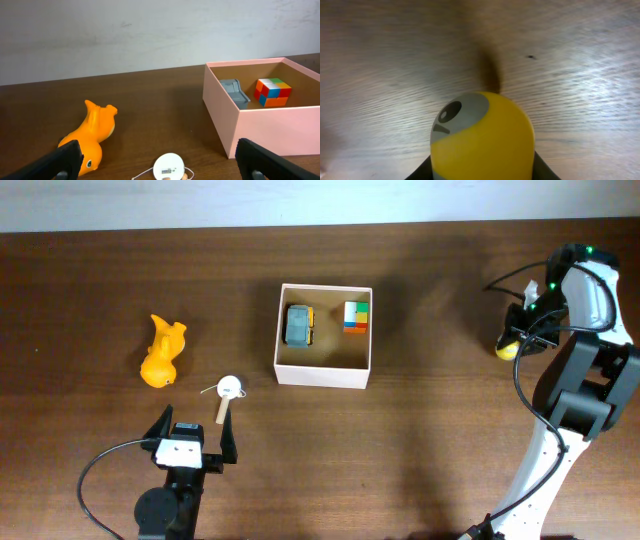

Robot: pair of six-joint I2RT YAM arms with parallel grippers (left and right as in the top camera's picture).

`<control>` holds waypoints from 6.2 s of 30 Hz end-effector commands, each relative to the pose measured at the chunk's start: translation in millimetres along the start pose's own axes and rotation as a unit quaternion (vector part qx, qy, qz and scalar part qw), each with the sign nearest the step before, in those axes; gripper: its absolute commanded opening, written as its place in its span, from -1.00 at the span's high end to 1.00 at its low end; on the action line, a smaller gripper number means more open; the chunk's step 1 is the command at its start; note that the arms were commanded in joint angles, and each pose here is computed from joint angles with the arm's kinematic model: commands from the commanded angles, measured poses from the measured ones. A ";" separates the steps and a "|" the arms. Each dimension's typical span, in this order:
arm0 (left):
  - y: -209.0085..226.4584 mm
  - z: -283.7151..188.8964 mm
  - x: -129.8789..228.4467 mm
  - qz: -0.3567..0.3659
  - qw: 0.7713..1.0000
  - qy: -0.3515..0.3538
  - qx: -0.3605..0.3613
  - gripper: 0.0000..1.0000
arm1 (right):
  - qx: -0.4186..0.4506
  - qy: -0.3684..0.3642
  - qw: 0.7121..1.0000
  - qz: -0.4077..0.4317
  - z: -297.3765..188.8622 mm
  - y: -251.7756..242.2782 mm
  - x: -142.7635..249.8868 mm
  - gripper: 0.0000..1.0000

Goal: Pack container
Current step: 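Lower the right gripper onto the yellow ball and grasp it, then carry the yellow ball with the right gripper over the box, then lower the ball into the box and open the right gripper, then raise the right gripper and move it to the upper right, then move the left gripper to the orange rubber toy and grasp it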

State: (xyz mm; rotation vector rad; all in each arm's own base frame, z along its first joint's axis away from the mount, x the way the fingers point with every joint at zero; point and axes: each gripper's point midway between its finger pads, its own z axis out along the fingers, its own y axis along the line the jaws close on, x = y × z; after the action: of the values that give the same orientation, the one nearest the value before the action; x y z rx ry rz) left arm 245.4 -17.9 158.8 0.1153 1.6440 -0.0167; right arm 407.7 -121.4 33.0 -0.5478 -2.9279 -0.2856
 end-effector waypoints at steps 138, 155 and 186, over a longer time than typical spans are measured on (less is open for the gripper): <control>-1.0 0.1 2.0 0.007 1.000 0.000 0.003 -0.99 | 0.104 -0.294 0.933 0.180 -202.9 32.5 -23.0 -0.97; 46.1 5.8 -102.4 0.010 0.978 0.181 -0.102 -0.98 | 0.105 -0.294 0.932 0.187 -204.1 26.3 -23.4 -0.98; 39.4 174.3 40.6 0.056 0.877 0.475 -0.051 -0.99 | 0.105 -0.294 0.932 0.187 -204.1 26.3 -23.4 -0.98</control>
State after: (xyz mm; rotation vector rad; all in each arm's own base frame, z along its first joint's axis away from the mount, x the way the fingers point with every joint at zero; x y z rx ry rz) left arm 401.6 2.6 90.8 0.1280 2.7029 0.1942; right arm 464.2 -149.0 224.3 -1.3112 -3.2243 0.2898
